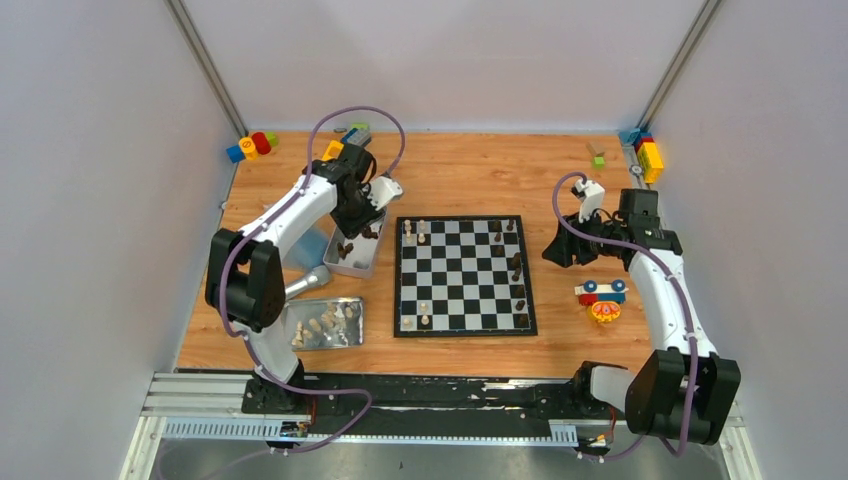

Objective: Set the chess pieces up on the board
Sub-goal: Pick up the chess piece from the storage box.

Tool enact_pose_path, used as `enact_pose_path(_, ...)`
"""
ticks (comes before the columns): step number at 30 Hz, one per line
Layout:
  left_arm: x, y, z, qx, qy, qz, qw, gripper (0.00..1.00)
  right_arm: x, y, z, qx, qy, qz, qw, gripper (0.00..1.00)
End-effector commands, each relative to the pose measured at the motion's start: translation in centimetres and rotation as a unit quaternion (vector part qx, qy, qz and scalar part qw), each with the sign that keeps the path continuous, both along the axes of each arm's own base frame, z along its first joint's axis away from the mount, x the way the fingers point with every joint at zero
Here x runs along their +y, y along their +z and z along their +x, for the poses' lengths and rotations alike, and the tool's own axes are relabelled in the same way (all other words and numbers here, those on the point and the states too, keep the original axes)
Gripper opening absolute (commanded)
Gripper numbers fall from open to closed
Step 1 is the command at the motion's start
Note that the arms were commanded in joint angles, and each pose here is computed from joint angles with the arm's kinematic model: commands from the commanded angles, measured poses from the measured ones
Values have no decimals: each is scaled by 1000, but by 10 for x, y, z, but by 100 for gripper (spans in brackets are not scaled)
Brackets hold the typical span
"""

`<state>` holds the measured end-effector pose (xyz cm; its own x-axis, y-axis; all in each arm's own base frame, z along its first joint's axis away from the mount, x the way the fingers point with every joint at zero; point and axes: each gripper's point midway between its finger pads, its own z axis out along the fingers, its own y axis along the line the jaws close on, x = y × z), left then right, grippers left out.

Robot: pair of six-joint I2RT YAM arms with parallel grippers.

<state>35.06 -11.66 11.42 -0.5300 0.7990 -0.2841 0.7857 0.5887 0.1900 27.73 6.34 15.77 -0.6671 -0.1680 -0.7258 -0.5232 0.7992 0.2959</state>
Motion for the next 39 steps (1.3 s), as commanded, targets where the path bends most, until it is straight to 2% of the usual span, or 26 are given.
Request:
enact_pose_path(1,5,-11,18,-10,-81,23,996,48,-1,7,11,-27,1,-9,1000,49)
enact_pose_path(6,9,-25,17,15,-165,50,985,48,-3,1,10,-20,0,-14,1000,49)
enact_pose_path(13,23,-50,13,63,-227,94,967,49,-4,-1,8,-19,-2,-18,1000,48)
enact_pose_path(26,48,-77,18,95,-257,165,947,44,-4,-3,7,-16,-2,-19,1000,48)
enact_pose_path(33,56,-79,16,107,-264,181,941,44,-4,-5,7,-14,-2,-18,1000,48)
enact_pose_path(36,56,-79,16,108,-264,182,941,37,-4,-5,7,-13,-2,-19,1000,48)
enact_pose_path(39,55,-78,15,111,-260,177,943,23,-4,-6,6,-12,-2,-20,1000,48)
